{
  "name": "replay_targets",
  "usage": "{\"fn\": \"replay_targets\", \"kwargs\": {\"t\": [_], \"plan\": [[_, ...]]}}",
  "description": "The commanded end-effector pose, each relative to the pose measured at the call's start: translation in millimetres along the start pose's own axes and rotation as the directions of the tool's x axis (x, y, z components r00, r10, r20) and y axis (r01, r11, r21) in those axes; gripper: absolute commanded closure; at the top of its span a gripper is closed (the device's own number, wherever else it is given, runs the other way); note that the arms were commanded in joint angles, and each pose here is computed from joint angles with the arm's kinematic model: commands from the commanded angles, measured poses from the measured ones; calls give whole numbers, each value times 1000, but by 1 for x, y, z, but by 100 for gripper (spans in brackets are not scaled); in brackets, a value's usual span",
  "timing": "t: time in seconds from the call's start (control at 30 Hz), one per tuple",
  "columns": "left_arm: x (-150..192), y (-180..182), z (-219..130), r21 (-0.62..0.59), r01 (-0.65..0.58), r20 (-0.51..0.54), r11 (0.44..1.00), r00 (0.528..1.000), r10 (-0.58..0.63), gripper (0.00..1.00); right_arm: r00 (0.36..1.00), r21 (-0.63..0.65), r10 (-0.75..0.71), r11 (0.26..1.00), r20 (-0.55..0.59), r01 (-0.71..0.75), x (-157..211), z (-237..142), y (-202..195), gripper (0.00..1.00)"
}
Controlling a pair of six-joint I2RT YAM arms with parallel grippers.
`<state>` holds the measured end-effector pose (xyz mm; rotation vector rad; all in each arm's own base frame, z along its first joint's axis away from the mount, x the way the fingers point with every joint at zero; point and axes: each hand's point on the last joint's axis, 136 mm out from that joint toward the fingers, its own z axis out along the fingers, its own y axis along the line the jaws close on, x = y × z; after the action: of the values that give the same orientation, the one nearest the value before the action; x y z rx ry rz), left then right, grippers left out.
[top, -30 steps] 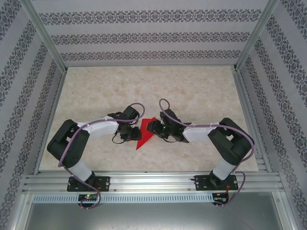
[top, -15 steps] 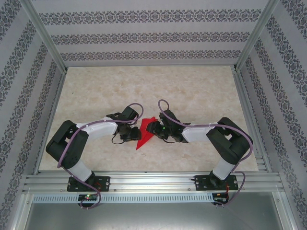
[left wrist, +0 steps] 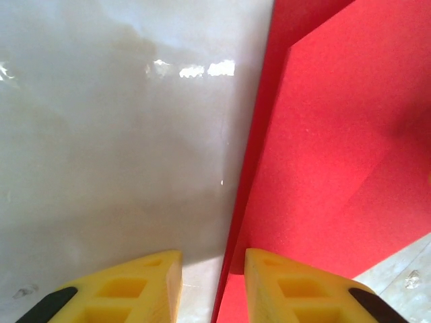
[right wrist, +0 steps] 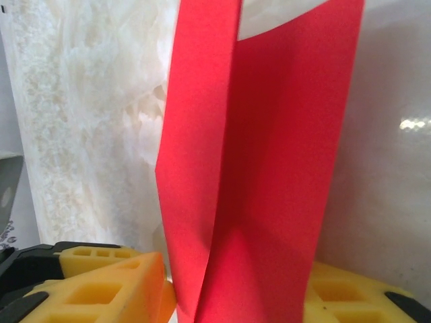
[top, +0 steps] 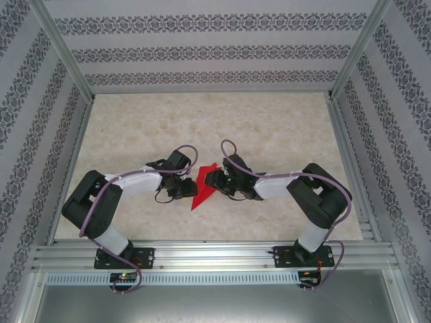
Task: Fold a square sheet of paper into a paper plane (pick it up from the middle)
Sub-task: Turn over the paper at the center of the table.
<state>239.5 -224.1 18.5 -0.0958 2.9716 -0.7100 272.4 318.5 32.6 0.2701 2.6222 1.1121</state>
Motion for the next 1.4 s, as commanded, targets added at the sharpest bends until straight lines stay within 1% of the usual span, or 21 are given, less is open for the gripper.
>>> {"fn": "replay_targets", "kwargs": {"t": [0.0,0.3,0.5,0.6,0.77,0.93,1.0,1.1,1.17,1.23,1.3,1.37], "plan": [[0,-28,11,163,-21,-9,986,1000,23,68,1000,-54,-20,998,2,20,-2,7,20,54],[1,-27,12,187,3,-15,982,1000,0,69,999,-56,-33,998,-5,33,-5,14,24,54],[0,-30,11,200,6,-11,980,1000,-4,69,999,-55,-38,998,-13,37,-5,20,25,61],[-1,-31,9,207,7,-9,978,1000,-5,69,999,-47,-42,998,5,42,-7,18,24,66],[0,-35,3,225,4,3,974,1000,-4,68,997,-26,-78,997,10,78,-8,12,25,80],[-3,-39,-14,239,-19,55,971,998,6,66,989,65,-143,988,24,141,-14,-4,21,91],[-3,-39,-21,237,-29,81,971,997,10,65,983,84,-180,981,32,177,-17,-14,26,92],[-4,-36,-35,212,-50,131,976,991,22,64,969,162,-246,958,35,238,-23,-33,27,93],[-6,-28,-45,162,-53,172,985,985,24,63,955,264,-296,923,18,281,-29,-51,20,93],[-8,-23,-53,137,-50,210,989,977,20,62,938,385,-346,863,-21,327,-34,-71,10,93],[-11,-17,-61,111,-44,253,993,967,15,61,913,509,-401,772,-76,381,-42,-97,-1,92],[-14,-7,-68,65,-23,294,998,956,3,60,886,632,-440,647,-149,428,-49,-123,-14,92]]}}
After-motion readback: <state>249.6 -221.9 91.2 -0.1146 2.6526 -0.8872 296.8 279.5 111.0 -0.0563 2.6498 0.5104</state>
